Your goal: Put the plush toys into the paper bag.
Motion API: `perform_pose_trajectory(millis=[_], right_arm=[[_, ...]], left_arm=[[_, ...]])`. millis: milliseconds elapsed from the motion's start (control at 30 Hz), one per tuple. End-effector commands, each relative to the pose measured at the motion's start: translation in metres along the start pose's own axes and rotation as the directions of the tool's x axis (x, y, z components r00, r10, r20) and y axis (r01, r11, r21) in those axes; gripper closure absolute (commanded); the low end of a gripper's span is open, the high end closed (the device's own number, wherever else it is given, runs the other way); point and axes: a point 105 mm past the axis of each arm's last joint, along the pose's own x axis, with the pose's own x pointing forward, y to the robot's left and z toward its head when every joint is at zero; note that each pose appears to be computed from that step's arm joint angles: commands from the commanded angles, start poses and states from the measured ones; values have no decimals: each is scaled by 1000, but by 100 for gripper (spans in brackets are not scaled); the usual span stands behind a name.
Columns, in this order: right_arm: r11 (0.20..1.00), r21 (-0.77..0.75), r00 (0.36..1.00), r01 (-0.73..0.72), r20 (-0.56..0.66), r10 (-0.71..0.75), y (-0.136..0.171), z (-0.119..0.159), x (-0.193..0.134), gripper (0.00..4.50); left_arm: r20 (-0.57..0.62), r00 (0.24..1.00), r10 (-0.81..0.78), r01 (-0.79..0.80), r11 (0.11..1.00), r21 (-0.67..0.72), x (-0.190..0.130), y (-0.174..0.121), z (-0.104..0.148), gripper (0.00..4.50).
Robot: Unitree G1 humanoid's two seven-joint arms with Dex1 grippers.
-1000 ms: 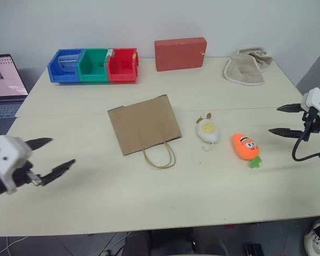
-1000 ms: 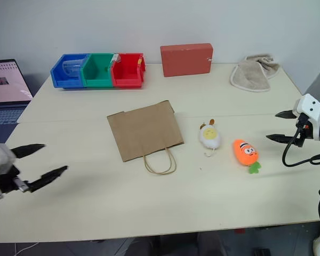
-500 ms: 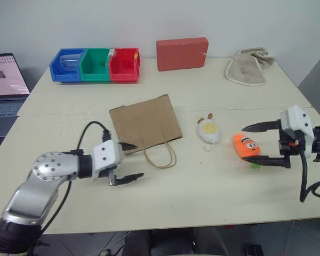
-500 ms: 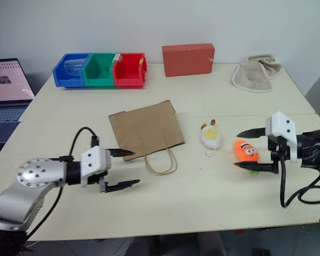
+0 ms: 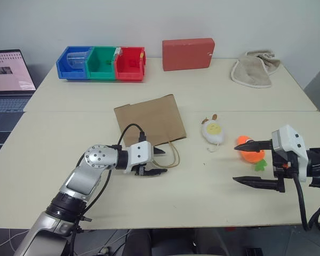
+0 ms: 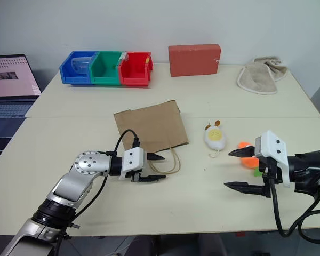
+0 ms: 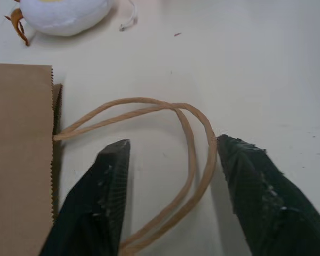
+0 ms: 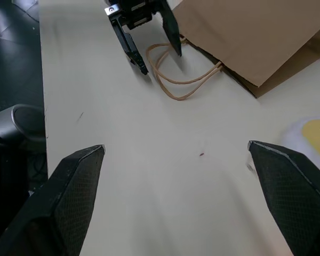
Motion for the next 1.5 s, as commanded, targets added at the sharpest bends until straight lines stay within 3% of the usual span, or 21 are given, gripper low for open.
perform_pose_trajectory(millis=[33, 200, 367, 500, 600, 733, 933, 967, 1133, 1267, 1500], right_arm=[[999, -31, 1000, 12, 8, -11, 3, 8, -3, 0], [1000, -24, 1000, 6, 14, -6, 8, 8, 0, 0], [1000, 19, 1000, 16, 26, -17, 16, 7, 11, 0], [1000, 26, 996, 10, 84, -12, 20, 13, 24, 0], [999, 33, 993, -3, 118, -1, 20, 16, 34, 56], [1000, 1, 985, -17, 170, 16, 19, 17, 64, 197], [999, -16, 968, 51, 246, -45, 0, 26, 117, 431], [997, -14, 963, 74, 261, -68, -4, 30, 127, 448], [980, 67, 935, 188, 294, -199, -24, 36, 165, 448], [966, 76, 932, 247, 256, -258, -32, 22, 196, 448], [923, 45, 895, 382, 233, -381, -49, 13, 220, 448]], left_arm=[[38, 999, -15, 14, 999, 37, 0, 2, 10, 287], [43, 998, -35, 33, 999, 35, 3, 1, 11, 445], [55, 997, -47, 45, 998, 35, 2, 3, 17, 448], [121, 992, -31, 30, 999, 10, -9, 18, 40, 448], [218, 976, -27, 43, 996, -73, -23, 27, 64, 450], [353, 936, 3, 74, 976, -206, -39, 40, 91, 450], [356, 934, -26, 115, 966, -232, -45, 39, 98, 450], [356, 934, -29, 118, 966, -231, -45, 38, 99, 450], [363, 931, -32, 122, 966, -230, -42, 33, 106, 450], [385, 923, -12, 113, 964, -242, -44, 35, 112, 450], [406, 912, 54, 54, 966, -252, -56, 50, 120, 450]])
